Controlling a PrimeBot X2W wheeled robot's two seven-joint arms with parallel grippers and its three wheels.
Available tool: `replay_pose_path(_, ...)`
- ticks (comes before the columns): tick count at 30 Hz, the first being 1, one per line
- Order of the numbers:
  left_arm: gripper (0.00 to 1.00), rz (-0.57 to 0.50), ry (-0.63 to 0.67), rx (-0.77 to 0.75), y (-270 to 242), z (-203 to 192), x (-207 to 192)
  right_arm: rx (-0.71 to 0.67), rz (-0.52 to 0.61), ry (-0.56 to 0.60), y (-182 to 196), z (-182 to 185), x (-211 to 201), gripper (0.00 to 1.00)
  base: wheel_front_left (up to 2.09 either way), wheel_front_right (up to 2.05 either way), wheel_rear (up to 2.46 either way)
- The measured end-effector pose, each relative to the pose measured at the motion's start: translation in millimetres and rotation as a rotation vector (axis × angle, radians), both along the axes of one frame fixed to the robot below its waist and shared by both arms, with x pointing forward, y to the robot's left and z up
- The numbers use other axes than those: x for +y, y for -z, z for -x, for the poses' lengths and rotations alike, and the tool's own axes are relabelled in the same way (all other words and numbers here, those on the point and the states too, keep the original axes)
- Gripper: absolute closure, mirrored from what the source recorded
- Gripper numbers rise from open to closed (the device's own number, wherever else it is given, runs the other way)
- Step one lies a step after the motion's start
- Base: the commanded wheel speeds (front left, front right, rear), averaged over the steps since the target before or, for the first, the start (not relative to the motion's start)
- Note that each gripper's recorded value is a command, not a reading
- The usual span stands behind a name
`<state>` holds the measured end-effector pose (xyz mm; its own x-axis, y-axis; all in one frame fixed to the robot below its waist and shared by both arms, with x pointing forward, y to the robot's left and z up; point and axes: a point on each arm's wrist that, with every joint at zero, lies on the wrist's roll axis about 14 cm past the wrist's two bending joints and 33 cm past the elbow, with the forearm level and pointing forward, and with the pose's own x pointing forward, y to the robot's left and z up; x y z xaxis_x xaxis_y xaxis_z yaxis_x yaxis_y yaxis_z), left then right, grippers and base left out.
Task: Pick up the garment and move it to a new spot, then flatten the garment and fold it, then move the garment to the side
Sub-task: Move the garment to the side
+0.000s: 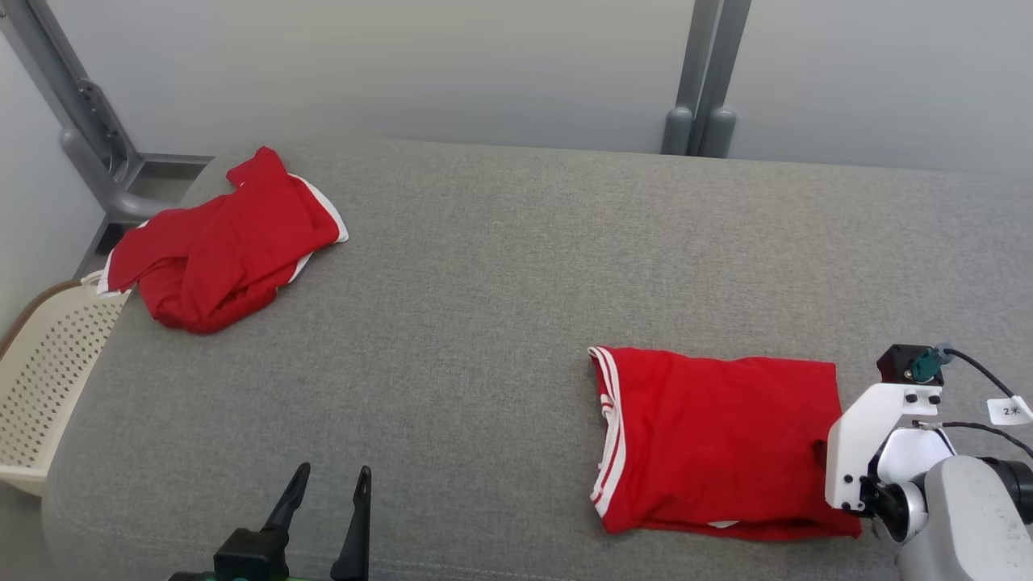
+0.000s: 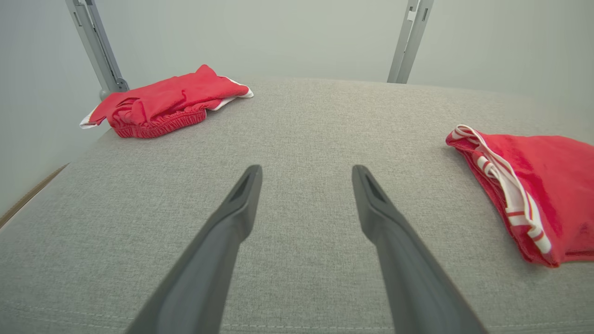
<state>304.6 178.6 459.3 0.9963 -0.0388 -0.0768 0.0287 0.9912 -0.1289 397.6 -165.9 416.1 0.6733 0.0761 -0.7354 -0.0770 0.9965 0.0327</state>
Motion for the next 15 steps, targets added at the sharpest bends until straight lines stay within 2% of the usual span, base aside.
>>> replay_pose_path(13,0.0,-0.013,-0.045,0.041,10,1,16,0.101,0.011,0.007,35,-6,2,0.0,0.0,0.0,0.0)
replay_pose_path(14,0.0,-0.014,-0.048,0.043,10,1,16,0.107,0.008,0.006,37,-7,4,0.07,0.0,0.0,0.0)
replay_pose_path(15,0.0,-0.014,-0.05,0.045,11,0,17,0.112,0.005,0.008,40,-8,4,0.59,0.0,0.0,0.0)
